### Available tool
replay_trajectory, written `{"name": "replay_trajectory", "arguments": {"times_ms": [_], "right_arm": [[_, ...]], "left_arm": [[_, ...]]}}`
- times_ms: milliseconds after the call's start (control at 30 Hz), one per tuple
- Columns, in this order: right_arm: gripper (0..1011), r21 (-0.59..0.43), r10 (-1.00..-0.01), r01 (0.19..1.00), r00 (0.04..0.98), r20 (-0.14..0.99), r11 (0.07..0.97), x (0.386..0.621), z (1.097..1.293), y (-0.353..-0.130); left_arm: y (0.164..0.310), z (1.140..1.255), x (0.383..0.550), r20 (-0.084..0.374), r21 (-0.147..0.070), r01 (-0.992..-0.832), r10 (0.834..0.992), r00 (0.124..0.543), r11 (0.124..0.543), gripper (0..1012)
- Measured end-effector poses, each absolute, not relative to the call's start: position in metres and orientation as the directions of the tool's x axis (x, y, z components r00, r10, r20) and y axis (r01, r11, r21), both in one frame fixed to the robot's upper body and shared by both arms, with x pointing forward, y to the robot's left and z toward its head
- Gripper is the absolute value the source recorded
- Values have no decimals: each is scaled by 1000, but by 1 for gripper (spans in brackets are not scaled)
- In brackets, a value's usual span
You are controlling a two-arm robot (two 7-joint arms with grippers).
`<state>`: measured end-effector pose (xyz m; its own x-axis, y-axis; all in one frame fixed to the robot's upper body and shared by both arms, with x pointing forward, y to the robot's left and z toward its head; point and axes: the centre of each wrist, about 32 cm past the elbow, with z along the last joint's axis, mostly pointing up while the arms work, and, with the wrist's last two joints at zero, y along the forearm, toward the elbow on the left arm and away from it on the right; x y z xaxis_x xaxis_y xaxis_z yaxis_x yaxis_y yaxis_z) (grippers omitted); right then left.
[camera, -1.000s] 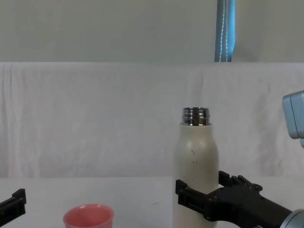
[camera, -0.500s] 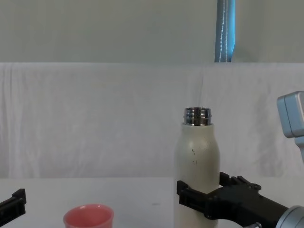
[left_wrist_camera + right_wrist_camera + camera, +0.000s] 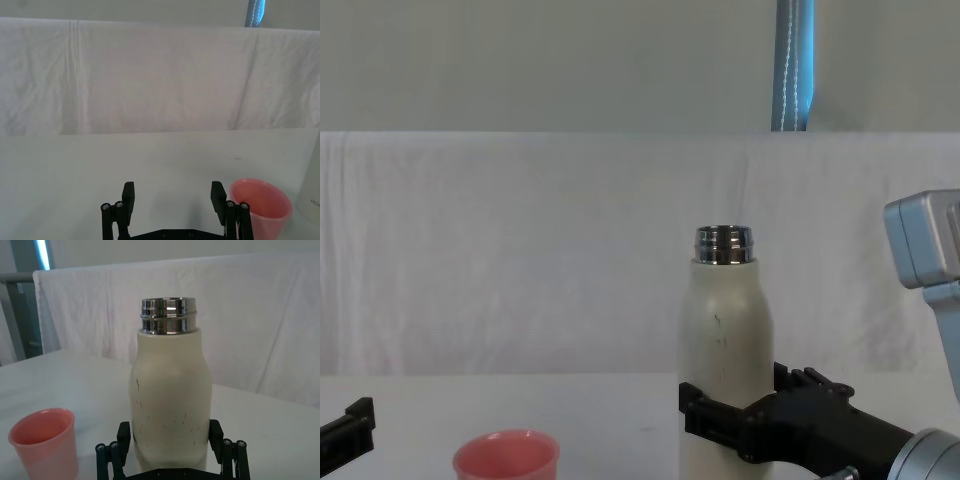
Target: Grasp the thermos with one hand and pour water into the cup lid.
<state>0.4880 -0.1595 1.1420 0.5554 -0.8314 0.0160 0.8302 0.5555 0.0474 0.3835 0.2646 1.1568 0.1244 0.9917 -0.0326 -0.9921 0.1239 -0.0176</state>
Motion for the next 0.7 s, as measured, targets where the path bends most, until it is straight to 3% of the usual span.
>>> {"name": "replay_trajectory", "arguments": {"times_ms": [700], "right_arm": [[1001, 24, -853, 852, 522, 23, 522, 491, 1139, -156]], "left_arm": [[265, 1157, 384, -33, -18, -992, 992, 124, 124, 1001]]}}
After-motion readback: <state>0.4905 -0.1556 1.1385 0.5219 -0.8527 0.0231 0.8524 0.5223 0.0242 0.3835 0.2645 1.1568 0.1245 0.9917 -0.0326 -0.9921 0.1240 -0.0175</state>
